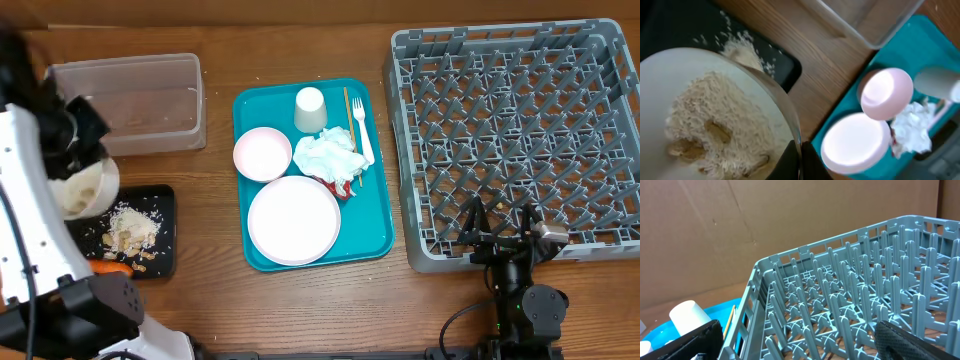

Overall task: Sort waste into correct bins and load items into the dishwasher rack
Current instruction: 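Carry the bowl over the black tray and tip out its rice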

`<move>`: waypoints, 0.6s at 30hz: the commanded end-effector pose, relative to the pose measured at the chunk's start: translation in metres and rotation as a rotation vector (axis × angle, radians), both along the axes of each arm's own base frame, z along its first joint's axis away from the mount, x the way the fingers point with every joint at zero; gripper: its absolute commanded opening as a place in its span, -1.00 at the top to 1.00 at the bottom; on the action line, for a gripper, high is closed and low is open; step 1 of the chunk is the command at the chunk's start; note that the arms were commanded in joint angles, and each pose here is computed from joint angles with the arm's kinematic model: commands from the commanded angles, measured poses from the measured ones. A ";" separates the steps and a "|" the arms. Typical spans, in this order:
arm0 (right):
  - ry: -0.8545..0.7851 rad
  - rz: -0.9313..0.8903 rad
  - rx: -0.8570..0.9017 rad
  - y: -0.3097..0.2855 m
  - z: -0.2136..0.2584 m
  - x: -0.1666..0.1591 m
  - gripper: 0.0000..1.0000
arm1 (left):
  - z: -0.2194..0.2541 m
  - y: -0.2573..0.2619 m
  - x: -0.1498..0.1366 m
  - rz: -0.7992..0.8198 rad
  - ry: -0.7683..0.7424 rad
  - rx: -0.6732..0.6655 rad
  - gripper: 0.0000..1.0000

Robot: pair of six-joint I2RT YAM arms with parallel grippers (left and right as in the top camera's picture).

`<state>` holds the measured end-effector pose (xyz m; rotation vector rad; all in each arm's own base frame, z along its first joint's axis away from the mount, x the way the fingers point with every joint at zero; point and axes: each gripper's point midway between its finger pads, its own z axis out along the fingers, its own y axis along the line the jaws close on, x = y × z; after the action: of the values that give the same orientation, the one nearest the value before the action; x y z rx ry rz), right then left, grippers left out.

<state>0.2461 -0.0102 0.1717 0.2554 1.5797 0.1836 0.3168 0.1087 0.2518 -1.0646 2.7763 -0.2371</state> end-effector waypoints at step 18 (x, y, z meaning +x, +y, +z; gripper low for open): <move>-0.002 -0.002 -0.006 -0.001 -0.002 0.000 -1.00 | -0.051 0.029 -0.028 -0.011 -0.610 -0.682 0.92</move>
<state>0.2461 -0.0102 0.1715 0.2558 1.5805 0.1839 0.2797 0.1380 0.1828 -1.0809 2.3889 -1.2285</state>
